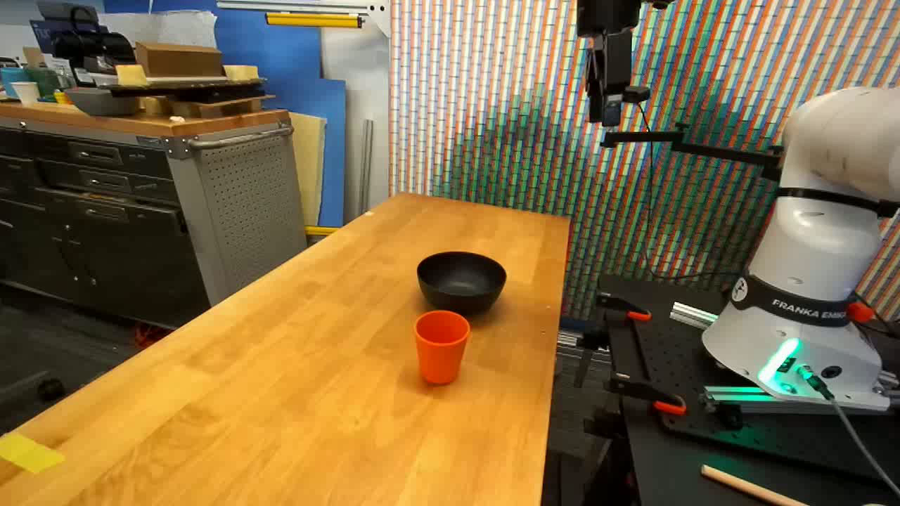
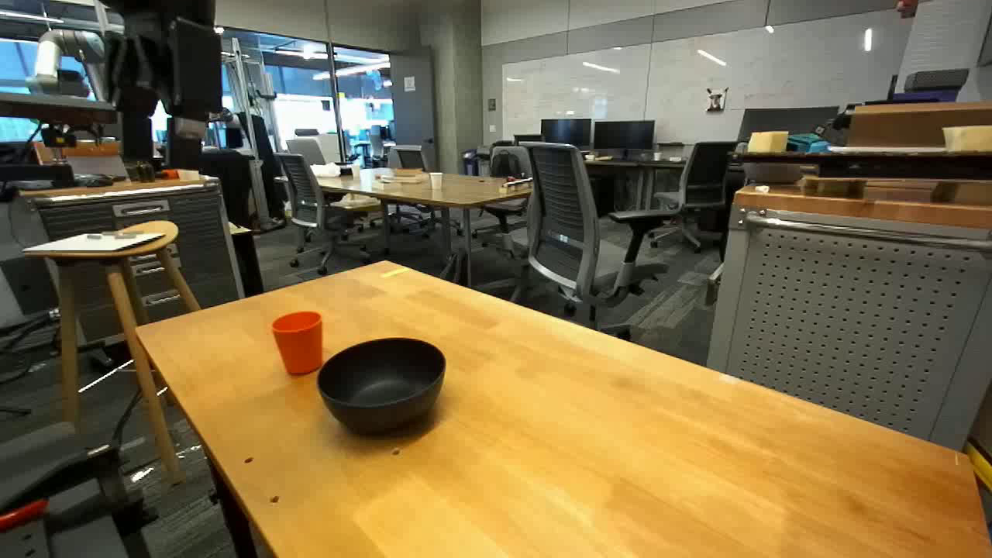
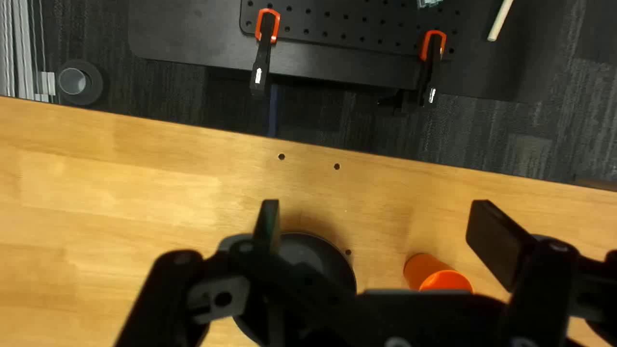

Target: Put the cup in the bowl

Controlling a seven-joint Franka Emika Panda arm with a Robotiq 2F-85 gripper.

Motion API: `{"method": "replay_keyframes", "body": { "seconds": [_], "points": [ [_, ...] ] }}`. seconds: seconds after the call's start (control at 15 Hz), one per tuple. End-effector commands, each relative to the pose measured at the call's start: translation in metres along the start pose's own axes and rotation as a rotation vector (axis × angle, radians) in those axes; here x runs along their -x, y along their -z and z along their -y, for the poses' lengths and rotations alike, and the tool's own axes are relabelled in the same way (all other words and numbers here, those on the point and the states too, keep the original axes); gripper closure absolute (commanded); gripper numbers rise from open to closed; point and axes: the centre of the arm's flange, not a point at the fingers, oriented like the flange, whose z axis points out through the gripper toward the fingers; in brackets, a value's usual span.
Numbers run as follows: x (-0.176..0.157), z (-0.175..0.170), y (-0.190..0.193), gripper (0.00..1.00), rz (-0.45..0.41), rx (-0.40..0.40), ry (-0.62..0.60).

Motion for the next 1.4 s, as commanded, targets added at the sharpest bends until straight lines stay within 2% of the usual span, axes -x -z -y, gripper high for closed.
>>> {"method": "replay_keyframes", "body": {
  "seconds": [0.0, 0.27, 0.53, 0.87, 1.07, 1.33],
  "points": [
    [0.0, 0.0, 0.001, 0.0, -0.003, 0.001, 0.0],
    [0.0, 0.0, 0.005, 0.0, -0.013, 0.002, 0.0],
    [-0.072, 0.009, -0.034, 0.0, 0.035, -0.012, -0.016],
    [-0.154, 0.055, -0.116, 0.0, 0.109, -0.042, -0.01],
    [-0.19, 0.086, -0.153, 0.0, 0.146, -0.044, -0.005],
    [-0.231, 0.115, -0.181, 0.0, 0.139, -0.013, -0.022]
  ]
}}
